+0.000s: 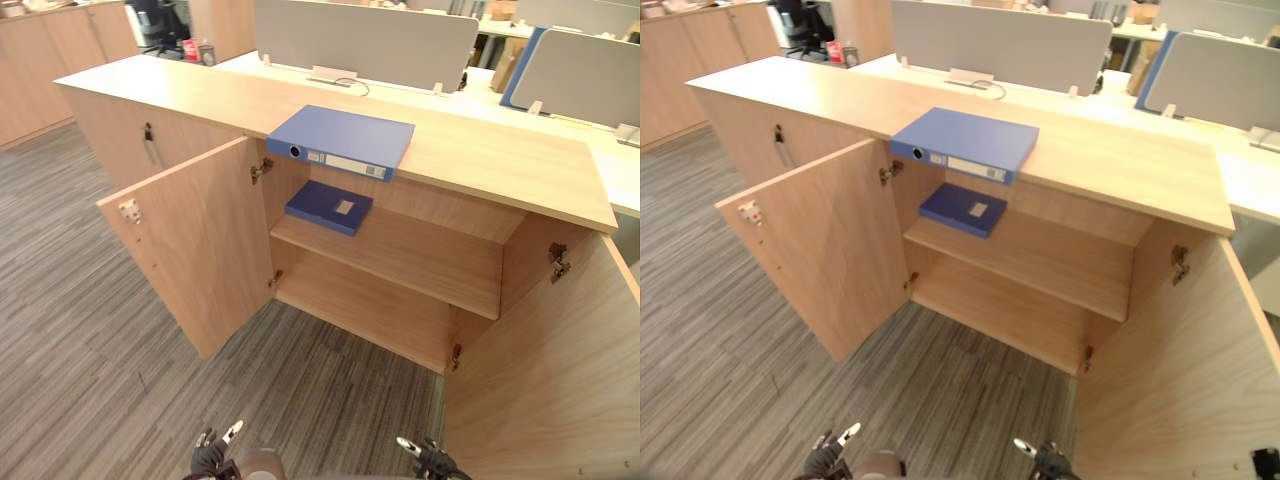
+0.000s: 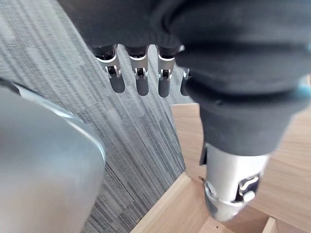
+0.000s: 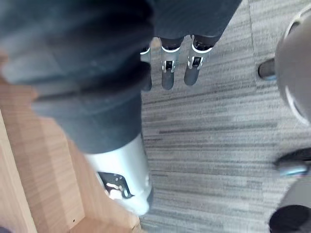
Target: Walk over to the cabinet, pick up the folder, carry it to the office cabinet, place the folder inside the office cabinet, then close the office cabinet door
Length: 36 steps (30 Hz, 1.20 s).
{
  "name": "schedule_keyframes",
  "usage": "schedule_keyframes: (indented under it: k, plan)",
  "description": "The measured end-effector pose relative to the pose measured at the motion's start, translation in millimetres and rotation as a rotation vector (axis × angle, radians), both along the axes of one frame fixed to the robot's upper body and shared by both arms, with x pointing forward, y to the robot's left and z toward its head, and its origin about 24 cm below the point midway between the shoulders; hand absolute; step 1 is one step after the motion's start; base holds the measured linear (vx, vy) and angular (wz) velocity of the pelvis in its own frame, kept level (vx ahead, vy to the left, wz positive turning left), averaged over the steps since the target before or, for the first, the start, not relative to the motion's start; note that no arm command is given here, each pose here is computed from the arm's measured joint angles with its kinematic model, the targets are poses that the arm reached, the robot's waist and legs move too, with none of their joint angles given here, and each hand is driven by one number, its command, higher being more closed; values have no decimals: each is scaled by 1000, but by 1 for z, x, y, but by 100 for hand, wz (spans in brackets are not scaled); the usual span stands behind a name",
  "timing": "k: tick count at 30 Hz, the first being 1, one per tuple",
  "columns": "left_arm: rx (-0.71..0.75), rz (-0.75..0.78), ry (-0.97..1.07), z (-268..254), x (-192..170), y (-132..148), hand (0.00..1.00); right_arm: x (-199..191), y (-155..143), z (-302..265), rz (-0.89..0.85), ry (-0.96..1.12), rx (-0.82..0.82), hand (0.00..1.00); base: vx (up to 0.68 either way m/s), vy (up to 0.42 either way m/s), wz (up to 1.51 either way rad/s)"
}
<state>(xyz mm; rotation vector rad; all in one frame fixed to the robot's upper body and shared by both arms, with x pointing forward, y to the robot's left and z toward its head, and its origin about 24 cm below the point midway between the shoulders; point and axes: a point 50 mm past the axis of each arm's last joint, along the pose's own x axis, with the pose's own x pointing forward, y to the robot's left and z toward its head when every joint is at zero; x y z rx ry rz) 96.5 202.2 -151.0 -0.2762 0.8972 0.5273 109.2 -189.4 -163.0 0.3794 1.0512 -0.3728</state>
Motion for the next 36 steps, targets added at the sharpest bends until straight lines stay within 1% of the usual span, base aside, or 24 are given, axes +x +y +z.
schedule_keyframes:
  k: [1,2,4,8,11,14,17,19,21,23,24,27,28,29,31,32,36]
  plan:
    - [1,9,1,0,-1,3,0,2,5,0,15,-3,9,0,213,219,-42]
    - [38,-14,14,1,-1,14,0,4,21,-1,70,-7,38,0,232,173,-17]
    - [47,-13,12,2,1,18,0,7,24,0,75,-11,45,0,167,104,27]
    - [21,55,112,-8,-29,20,0,9,33,-1,65,-10,75,0,127,103,-22]
    - [22,74,153,-10,-43,20,0,5,33,-3,53,6,83,0,111,126,-58]
    - [25,59,165,-11,-45,20,0,3,31,-3,47,14,82,0,43,93,-59]
    - [14,32,173,-12,-48,13,0,0,17,-3,3,17,64,0,-6,149,-56]
    - [22,28,178,-12,-50,16,0,5,10,-1,-35,-12,54,0,-69,125,-26]
    - [34,24,193,-12,-56,20,0,4,8,0,-29,-19,42,0,-23,83,10]
    - [32,6,211,-13,-60,17,0,2,2,0,-27,-15,25,0,61,39,-16]
    - [32,-7,205,-13,-57,16,0,5,1,1,-26,-22,23,0,83,-32,-20]
    - [26,-48,181,-13,-43,10,0,9,-5,3,-24,-31,7,0,71,-176,16]
    - [39,-49,179,-12,-43,15,0,2,-3,1,-25,-10,9,0,88,-303,73]
    - [53,-54,175,-10,-41,20,0,-16,-4,-4,-30,42,8,0,114,-293,75]
    - [25,-44,177,-13,-46,8,0,-26,-15,-4,-35,64,-23,0,224,-308,33]
    - [4,-9,178,-14,-48,2,0,-25,-18,-4,-6,64,-39,0,253,-283,4]
    - [0,-1,177,-14,-48,2,0,-29,-16,-5,-11,75,-35,0,289,-251,21]
